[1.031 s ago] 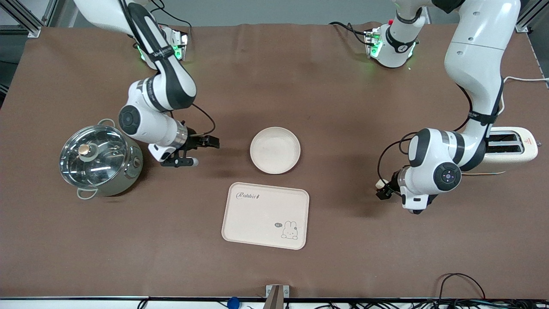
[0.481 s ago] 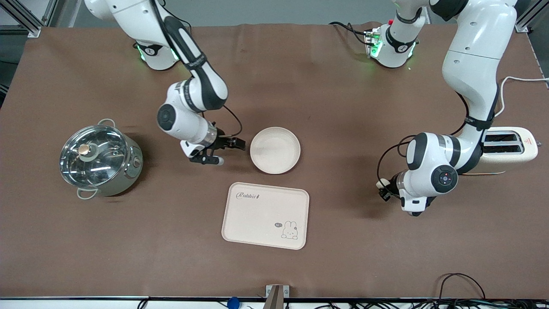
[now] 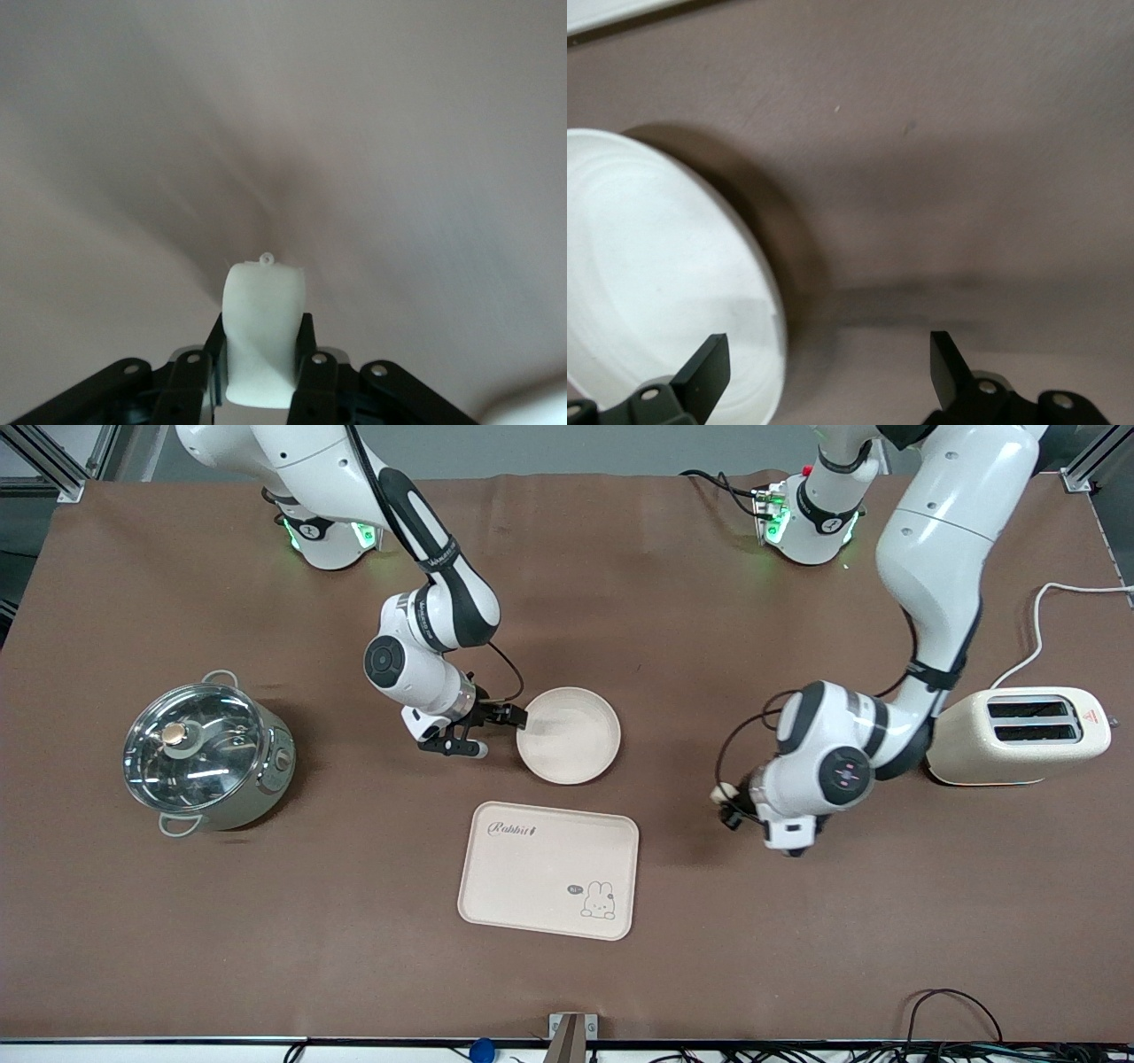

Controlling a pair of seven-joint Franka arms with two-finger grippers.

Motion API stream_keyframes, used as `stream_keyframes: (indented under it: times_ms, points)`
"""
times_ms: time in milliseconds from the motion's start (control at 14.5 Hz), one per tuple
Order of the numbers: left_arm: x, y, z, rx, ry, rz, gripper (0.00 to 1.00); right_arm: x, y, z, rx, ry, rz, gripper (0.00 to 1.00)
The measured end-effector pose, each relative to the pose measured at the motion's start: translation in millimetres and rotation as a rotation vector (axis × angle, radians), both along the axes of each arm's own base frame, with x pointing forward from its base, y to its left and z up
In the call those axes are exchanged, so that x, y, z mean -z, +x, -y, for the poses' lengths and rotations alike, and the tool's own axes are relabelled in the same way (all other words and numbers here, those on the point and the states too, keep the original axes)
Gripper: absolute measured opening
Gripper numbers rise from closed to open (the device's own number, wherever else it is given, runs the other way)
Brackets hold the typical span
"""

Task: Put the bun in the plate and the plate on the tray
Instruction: 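Carry the bun over the plate with the left gripper and lower it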

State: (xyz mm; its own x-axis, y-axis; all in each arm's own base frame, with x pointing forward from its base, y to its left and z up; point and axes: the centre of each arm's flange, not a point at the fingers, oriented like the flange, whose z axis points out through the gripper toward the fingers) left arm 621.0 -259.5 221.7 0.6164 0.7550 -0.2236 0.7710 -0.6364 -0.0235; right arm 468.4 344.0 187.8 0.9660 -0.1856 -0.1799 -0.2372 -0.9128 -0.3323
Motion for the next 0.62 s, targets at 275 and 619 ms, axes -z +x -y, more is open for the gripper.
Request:
stream_keyframes:
  times_ms: [275, 619]
  points:
    - [-20, -43, 103, -0.029, -0.02, -0.015, 0.33, -5, 0, -10, 0.01, 0.022, 0.003, 0.97]
    - [-23, -94, 194, -0.066, -0.07, 0.045, 0.33, 3, 4, -15, 0.008, 0.019, 0.001, 0.92]
